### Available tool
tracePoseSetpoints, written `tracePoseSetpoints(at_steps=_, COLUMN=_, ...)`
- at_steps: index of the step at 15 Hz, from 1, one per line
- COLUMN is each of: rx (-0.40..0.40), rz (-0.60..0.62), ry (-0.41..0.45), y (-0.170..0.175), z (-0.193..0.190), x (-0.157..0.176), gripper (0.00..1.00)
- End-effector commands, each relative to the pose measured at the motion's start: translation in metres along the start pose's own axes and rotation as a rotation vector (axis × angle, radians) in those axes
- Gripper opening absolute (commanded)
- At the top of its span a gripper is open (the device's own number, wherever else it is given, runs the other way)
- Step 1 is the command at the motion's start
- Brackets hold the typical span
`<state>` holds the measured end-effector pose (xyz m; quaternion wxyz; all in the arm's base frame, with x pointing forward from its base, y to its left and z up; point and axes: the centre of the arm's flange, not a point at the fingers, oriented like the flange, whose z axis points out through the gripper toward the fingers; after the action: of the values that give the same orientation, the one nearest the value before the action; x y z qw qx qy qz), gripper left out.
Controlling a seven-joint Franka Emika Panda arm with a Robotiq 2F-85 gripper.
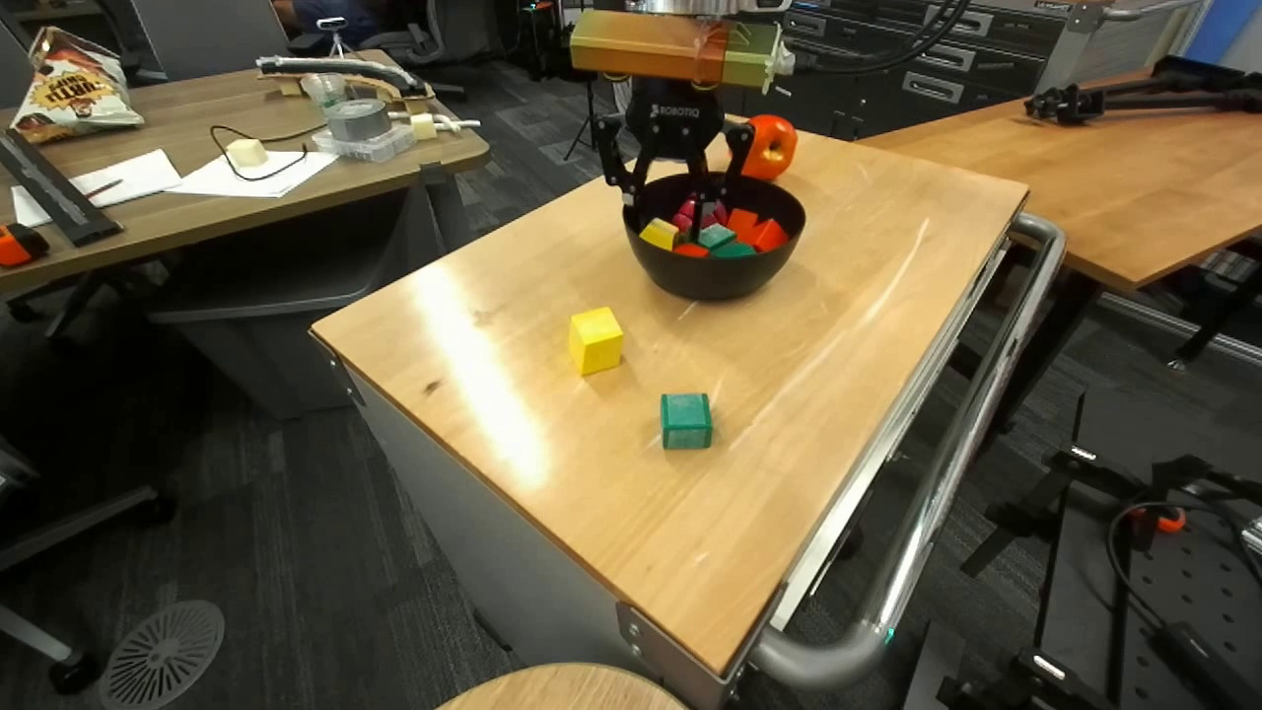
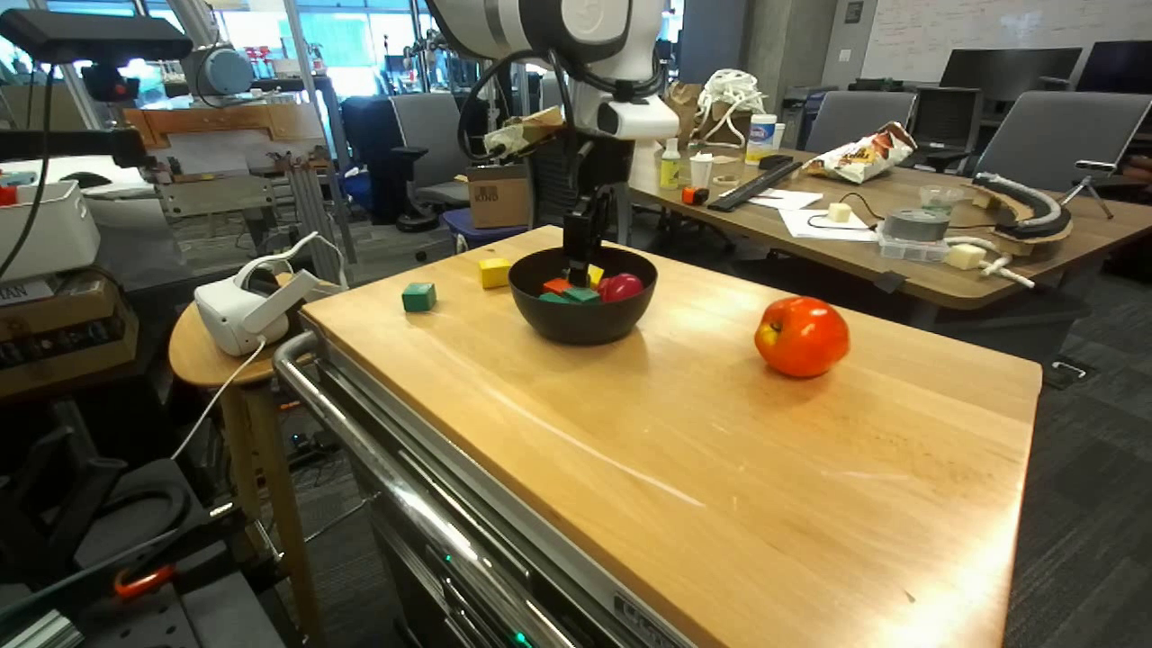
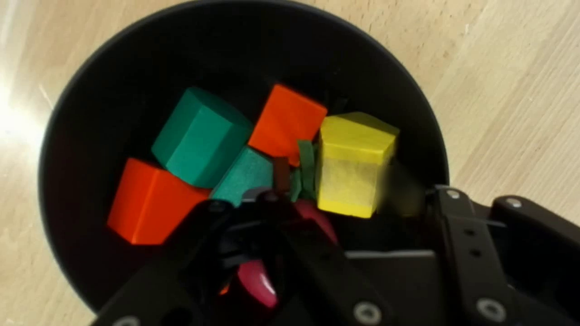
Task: Remove the blocks from the black bowl
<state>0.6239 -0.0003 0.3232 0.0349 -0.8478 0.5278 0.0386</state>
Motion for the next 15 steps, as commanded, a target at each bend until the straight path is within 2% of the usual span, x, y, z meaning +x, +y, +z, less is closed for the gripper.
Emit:
tracePoseSetpoints(at_steps=1, rx=-0.003, rz=0.021, ry=-0.019, y=-0.009, z=0.002, x=0.002, gripper=0.41)
tracePoseSetpoints(at_steps=2, rx=-0.013, rz=0.029, ry=-0.012, y=-0.006, z=0.003, x=0.003, gripper=0.40)
tracePoseSetpoints(at_steps=6, rx=-0.066, rz=0.035, ry=0.061, y=-0.003, z=0.015, x=0.005, gripper=0.48)
tracePoseSetpoints(at_steps=7, rx=-0.085, rz=0.027, ry=0.083, y=-0.003, z=0.018, x=0.004, gripper=0.54)
tracePoseSetpoints(at_steps=8, rx=-0.103, rz=0.017, ry=0.094, y=-0.004, z=0.024, x=0.003, gripper=0.65)
tracePoseSetpoints(at_steps=9, rx=-0.117, rz=0.009, ry=0.107, y=-0.006, z=0.029, x=0.003, gripper=0.58)
tracePoseSetpoints(at_steps=10, rx=-0.125, rz=0.004, ry=0.112, y=-0.008, z=0.035, x=0.003, gripper=0.44)
tracePoseSetpoints(at_steps=12, rx=-0.132, rz=-0.003, ry=0.123, y=-0.012, z=0.040, x=0.003, gripper=0.36)
tracePoseSetpoints(at_steps=15, rx=-0.132, rz=-0.007, ry=0.132, y=-0.014, z=0.040, x=0.002, gripper=0.12)
